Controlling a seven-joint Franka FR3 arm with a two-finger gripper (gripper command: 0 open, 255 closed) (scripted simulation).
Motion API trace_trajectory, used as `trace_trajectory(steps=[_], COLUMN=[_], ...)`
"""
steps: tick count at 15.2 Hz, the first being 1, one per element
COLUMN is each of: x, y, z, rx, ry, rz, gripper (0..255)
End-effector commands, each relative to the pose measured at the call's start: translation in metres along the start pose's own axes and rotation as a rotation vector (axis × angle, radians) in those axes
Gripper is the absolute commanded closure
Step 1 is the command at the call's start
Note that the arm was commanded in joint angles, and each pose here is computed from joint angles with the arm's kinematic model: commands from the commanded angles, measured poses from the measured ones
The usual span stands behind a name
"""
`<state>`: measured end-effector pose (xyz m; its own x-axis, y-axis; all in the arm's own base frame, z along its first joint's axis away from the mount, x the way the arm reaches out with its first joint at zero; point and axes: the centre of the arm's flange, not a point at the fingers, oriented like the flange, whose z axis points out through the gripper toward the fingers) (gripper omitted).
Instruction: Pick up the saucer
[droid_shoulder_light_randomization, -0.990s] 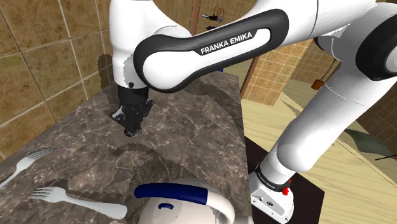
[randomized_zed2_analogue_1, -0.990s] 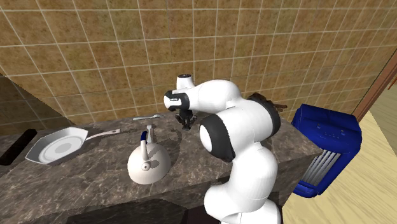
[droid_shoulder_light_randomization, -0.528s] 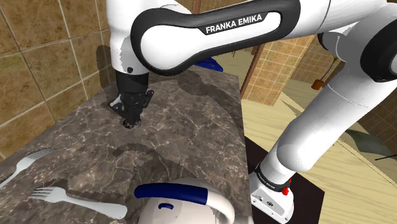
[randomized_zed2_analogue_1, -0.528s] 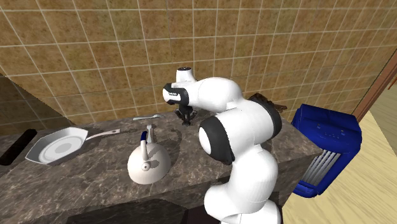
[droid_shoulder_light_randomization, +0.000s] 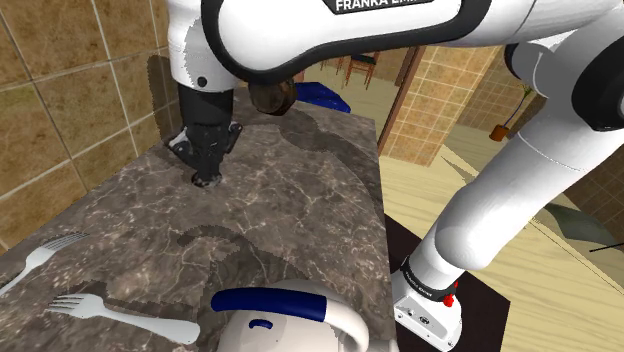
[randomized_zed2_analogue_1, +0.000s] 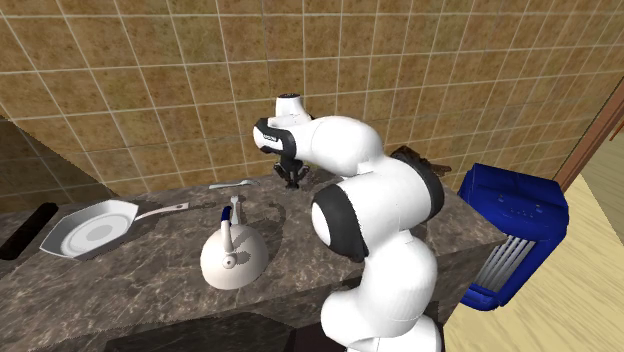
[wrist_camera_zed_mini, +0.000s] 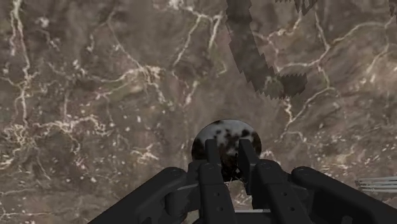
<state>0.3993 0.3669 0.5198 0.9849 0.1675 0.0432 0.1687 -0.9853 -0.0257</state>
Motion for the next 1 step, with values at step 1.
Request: trace_trajectory(steps=[1], x=[0.0003], y=[-0.0004], z=[-0.0036], rx=[0.0], ry=[0.0], rz=[0.0], gripper=[255])
